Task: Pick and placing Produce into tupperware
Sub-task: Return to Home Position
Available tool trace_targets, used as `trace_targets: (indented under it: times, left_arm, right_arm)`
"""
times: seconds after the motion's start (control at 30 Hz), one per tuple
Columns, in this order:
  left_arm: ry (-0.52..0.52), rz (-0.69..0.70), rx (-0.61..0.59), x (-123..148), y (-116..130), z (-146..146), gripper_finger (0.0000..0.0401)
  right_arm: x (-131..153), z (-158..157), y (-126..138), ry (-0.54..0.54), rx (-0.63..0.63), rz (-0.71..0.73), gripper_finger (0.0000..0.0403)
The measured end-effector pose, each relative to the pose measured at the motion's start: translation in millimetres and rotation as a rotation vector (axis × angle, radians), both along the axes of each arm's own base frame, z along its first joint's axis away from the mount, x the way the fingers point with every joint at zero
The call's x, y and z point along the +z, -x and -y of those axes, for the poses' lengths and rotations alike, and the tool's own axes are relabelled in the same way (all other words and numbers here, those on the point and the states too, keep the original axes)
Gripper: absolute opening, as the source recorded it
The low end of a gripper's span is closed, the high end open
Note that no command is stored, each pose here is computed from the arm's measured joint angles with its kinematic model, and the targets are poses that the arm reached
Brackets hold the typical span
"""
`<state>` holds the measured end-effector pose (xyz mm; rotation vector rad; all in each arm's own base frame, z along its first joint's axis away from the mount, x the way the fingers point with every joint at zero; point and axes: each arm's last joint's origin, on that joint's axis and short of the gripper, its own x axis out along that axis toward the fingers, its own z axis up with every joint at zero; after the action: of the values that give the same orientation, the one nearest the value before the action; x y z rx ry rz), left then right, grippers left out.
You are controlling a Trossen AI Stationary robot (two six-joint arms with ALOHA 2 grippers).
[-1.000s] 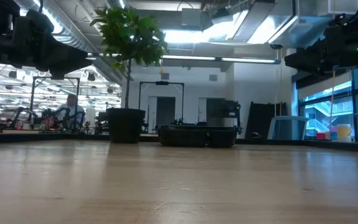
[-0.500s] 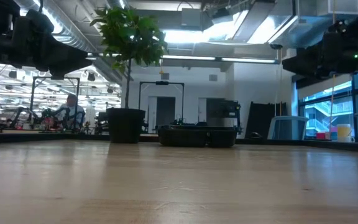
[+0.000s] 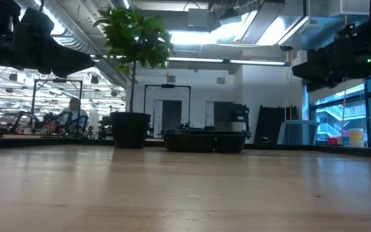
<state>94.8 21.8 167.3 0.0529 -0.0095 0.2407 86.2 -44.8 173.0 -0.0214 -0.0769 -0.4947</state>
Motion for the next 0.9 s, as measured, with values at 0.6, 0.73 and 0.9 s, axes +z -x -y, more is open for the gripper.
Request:
trace_targets:
  times: [0.6,0.73,0.9]
  left_arm:
    - [-0.01,-0.003,0.0,0.0,0.0,0.0,0.0186]
    - [-0.01,-0.003,0.0,0.0,0.0,0.0,0.0186]
    - [-0.01,-0.003,0.001,0.0,0.0,0.0,0.0186]
  right_arm:
    - [-5.0,0.2,-0.2,0.03,-0.004,-0.075,0.0161]
    - [-4.9,0.2,-0.2,0.079,-0.008,-0.101,0.0161]
    - [-4.9,0.2,-0.2,0.044,-0.005,-0.082,0.0161]
